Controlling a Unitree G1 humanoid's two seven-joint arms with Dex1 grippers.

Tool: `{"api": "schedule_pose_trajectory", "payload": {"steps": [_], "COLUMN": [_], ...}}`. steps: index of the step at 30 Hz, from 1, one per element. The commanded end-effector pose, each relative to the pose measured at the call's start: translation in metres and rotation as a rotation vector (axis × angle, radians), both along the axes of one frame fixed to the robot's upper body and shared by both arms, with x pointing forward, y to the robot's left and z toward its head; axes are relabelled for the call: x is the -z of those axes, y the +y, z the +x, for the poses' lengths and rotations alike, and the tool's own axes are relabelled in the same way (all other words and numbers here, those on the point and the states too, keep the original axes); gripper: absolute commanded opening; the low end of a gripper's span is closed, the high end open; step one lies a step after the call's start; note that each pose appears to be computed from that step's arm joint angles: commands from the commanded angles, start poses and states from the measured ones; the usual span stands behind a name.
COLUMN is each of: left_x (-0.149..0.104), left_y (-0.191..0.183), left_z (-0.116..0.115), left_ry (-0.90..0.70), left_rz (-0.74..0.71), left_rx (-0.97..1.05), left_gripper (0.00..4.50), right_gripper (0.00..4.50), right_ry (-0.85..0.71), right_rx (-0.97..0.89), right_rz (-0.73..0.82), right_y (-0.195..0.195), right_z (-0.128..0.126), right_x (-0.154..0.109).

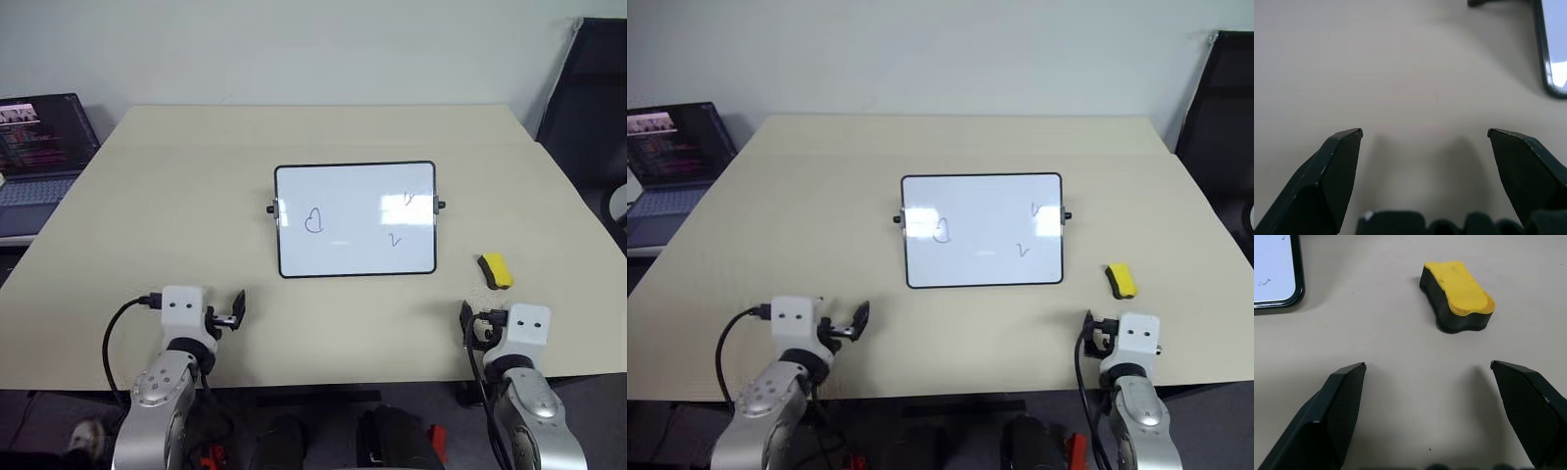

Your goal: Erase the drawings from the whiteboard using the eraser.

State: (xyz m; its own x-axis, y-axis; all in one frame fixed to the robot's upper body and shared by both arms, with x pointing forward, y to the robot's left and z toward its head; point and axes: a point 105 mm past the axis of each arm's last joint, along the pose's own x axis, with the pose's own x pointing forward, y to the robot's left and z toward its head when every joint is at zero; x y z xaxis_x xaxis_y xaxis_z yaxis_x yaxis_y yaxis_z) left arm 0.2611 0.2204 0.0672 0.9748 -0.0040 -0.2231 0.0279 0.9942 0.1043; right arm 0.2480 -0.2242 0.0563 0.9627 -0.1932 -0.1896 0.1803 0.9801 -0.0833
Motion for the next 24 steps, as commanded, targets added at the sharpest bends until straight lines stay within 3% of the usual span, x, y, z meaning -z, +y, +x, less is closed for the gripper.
{"api": "schedule_pose_trajectory", "payload": {"steps": [1,9,24], "left_x": [-0.018,-0.012,-0.026], "left_y": [-0.011,-0.010,-0.015], "left_z": [0.000,-0.006,0.021], "left_ry": [-0.061,-0.063,-0.141], "left_rz": [-0.007,-0.020,-0.037], "left_rx": [0.025,0.008,0.051], "left_gripper": [4.50,4.50,4.50], "right_gripper": [4.46,4.46,4.46], "right_ry": [-0.022,-0.018,-0.046], "right_rx": [-0.019,-0.017,0.048], "right_rz": [-0.030,-0.042,0.004], "right_y": [-0.003,-0.014,-0.028], "right_z": [0.000,0.001,0.013], "right_x": [-0.011,-0.011,-0.011]}}
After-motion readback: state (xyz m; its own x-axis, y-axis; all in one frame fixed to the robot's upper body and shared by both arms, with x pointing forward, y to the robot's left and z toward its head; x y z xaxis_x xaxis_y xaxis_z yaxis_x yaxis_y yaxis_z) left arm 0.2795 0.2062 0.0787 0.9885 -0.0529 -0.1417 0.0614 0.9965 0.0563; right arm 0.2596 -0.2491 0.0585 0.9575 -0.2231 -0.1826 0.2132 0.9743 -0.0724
